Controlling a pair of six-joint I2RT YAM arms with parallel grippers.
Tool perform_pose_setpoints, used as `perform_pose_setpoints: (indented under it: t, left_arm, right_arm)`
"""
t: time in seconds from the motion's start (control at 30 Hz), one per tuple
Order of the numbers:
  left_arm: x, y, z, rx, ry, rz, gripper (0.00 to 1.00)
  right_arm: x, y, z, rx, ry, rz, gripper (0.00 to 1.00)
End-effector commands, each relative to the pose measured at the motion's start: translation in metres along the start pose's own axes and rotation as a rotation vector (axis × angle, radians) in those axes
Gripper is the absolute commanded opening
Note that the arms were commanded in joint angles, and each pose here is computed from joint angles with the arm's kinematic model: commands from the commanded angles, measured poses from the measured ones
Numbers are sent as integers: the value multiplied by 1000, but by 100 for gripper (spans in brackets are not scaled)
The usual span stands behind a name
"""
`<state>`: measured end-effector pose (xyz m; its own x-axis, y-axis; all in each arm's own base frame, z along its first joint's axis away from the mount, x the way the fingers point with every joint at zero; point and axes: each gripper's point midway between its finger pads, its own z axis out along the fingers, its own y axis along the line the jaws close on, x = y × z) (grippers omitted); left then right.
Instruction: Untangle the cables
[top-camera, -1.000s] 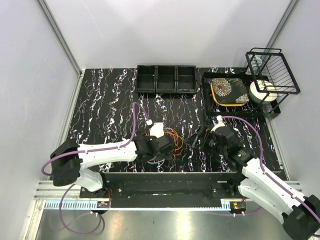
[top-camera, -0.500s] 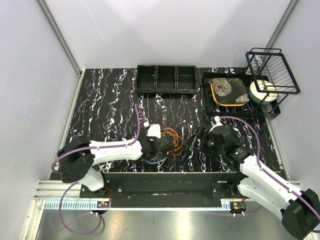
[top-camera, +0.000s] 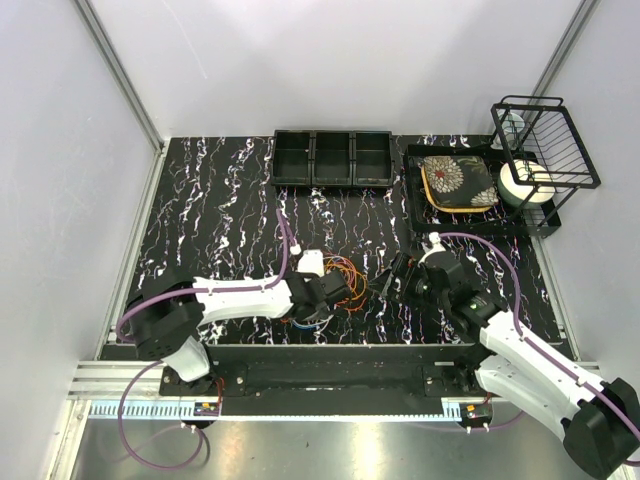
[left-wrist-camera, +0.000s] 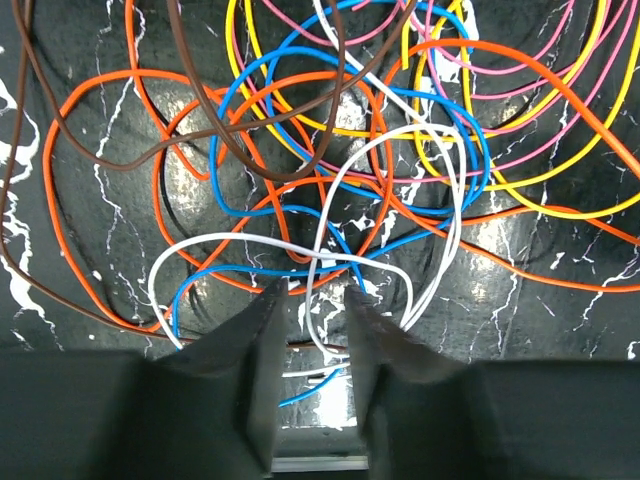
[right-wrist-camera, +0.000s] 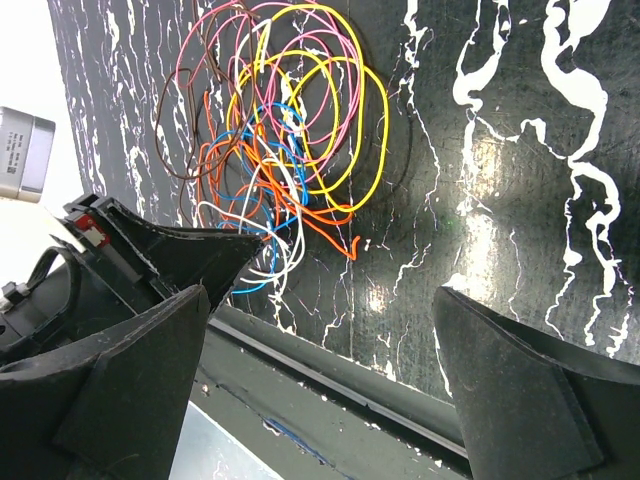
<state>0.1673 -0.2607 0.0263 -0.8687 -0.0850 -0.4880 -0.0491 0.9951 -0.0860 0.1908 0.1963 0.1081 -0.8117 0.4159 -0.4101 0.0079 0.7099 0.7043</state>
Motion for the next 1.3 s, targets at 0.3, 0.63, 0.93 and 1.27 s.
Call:
perform_pose_setpoints:
  t: [0.3,0.63,0.93,1.27]
  left_arm:
    - [-105,-53,-122,137,-148,52,0]
    - [-227,-26,-294,312,-516,12,0]
    - [-105,-25,-138,332,-115,-32,0]
    - [-133,-32,-174,448,-235,30,0]
  right_arm:
    - [-5,13,-6,-39,-10,-28,100]
    - [-39,48,-33,-116,-139,-73,100]
    - [-39,71,-65,-209,-150,-106,100]
    - [-25,112,-50,-362,27,-61,100]
